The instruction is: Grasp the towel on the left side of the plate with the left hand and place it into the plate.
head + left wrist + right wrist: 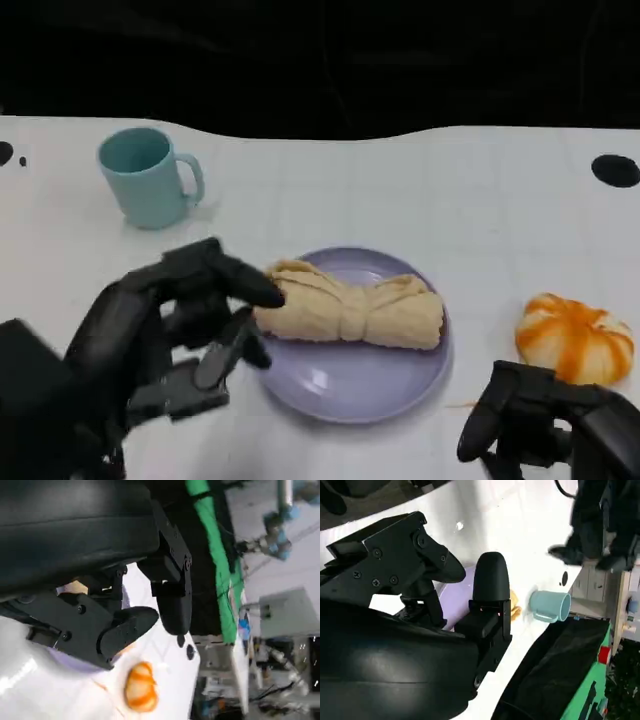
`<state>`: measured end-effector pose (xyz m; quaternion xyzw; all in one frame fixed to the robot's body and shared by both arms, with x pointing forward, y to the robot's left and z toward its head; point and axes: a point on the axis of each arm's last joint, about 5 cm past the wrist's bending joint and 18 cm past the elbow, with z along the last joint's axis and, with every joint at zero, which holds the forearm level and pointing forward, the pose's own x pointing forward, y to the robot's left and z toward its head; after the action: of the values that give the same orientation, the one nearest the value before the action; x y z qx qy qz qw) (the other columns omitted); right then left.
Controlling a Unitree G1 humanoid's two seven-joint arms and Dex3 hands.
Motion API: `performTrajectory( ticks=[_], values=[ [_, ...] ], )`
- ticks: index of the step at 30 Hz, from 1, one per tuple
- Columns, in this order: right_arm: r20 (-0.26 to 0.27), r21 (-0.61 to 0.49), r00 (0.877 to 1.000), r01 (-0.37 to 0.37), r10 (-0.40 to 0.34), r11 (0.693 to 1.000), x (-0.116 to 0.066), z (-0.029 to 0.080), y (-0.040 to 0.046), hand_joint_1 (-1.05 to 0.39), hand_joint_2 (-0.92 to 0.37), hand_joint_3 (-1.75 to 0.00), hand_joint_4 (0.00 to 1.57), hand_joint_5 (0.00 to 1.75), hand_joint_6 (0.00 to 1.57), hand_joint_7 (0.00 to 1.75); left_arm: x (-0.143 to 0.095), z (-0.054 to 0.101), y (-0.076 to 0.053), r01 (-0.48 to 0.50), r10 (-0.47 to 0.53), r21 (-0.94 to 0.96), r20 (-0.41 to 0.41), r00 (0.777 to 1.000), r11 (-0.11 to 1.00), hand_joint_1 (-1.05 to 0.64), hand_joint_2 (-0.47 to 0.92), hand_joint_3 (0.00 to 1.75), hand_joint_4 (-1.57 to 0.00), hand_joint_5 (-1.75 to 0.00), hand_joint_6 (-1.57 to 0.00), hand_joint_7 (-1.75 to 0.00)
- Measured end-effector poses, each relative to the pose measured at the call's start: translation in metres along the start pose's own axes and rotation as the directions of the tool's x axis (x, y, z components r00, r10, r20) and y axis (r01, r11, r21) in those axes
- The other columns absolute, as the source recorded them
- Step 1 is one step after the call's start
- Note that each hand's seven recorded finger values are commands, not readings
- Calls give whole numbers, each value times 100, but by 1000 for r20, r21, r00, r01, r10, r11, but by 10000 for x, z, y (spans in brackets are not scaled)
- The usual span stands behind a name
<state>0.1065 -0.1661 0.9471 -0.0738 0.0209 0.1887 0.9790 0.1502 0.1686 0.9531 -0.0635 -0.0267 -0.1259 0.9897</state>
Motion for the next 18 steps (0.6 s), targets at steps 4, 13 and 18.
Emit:
performTrajectory(
  ticks=[4, 13, 18],
  values=[
    [0, -1, 1000, 0, 0, 1000, 5, 2, -2, -9, -58, -107, 72, 174, 66, 139, -169, 14, -33, -64, 56, -131, -64, 996, 989, -10, 57, 133, -81, -174, -68, -159],
    [4, 7, 1000, -4, 4, 1000, 6, 4, -13, -9, -59, -108, 72, 173, 66, 139, -350, 49, -78, -135, 60, -338, -223, 973, 931, -6, 57, 140, -86, -175, -69, -175],
    [0, 5, 1000, 0, 0, 1000, 3, -1, -28, -9, -58, -107, 72, 172, 66, 138, -375, 31, -90, -136, 53, -324, -253, 966, 936, -5, 52, 145, -85, -175, -68, -175]
  ],
)
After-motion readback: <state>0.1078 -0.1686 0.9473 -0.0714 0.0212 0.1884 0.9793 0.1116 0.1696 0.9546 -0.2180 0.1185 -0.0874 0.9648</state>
